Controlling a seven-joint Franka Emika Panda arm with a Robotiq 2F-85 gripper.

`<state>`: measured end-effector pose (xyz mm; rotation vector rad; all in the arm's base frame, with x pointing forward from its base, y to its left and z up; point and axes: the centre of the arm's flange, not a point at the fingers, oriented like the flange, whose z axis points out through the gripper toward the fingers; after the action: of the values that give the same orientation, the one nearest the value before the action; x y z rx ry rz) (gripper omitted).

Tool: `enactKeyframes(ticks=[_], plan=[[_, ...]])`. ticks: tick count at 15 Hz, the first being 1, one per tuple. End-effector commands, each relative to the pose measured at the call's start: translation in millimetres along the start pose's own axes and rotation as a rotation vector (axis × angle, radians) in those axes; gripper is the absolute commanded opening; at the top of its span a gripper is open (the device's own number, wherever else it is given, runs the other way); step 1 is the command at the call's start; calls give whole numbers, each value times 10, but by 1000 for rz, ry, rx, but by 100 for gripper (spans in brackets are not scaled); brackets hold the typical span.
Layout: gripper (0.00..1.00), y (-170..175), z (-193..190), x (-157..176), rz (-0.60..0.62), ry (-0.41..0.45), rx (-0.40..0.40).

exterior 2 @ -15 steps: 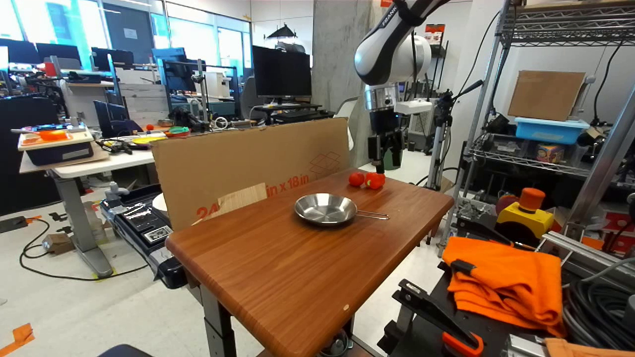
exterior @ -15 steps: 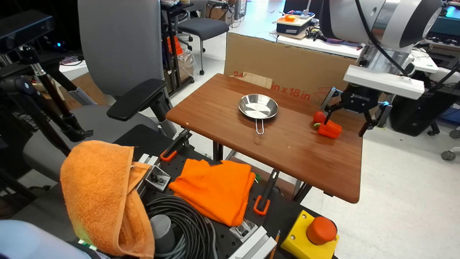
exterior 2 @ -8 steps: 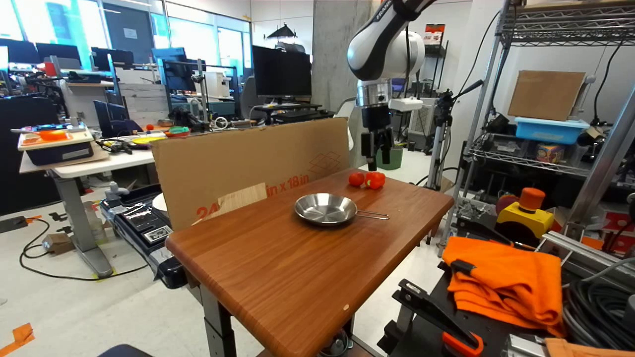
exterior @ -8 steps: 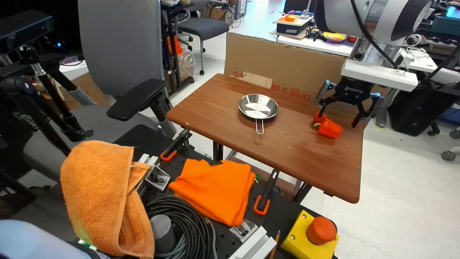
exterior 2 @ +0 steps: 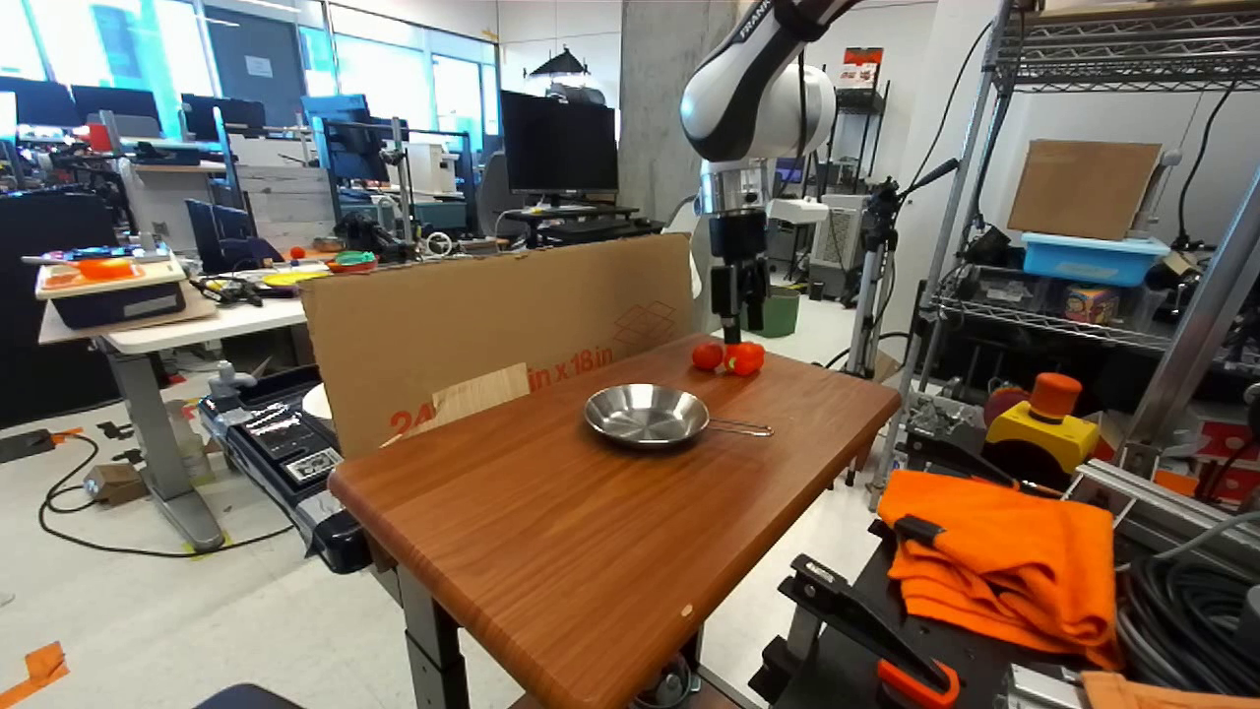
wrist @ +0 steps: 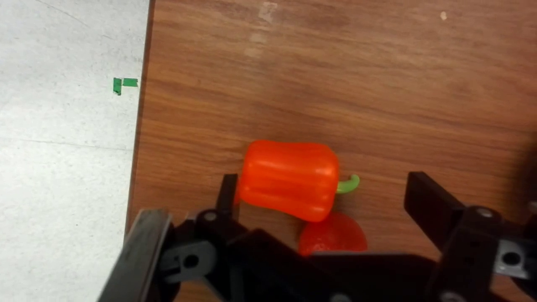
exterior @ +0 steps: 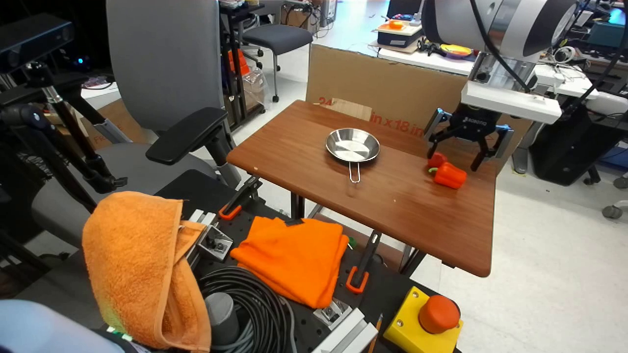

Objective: Put the pepper on the pan

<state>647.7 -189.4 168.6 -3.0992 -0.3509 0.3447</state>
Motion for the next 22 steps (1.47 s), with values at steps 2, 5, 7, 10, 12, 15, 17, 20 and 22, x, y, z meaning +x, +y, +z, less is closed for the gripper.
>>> enactKeyframes(ticks=[2, 5, 7, 10, 12, 15, 17, 20, 22], plan=[[100, 43, 39, -15, -31, 10, 9], [100, 88, 42, -32, -20, 15, 12], [100, 123, 44, -48, -11, 15, 11], [100, 186, 49, -75, 3, 14, 6], [100, 214, 67, -79, 8, 10, 4], [100, 239, 143, -73, 8, -10, 1], [100, 248, 236, -69, 8, -28, 4], [100, 238, 360, -41, 8, -47, 11], [100, 241, 386, -32, 11, -49, 14]])
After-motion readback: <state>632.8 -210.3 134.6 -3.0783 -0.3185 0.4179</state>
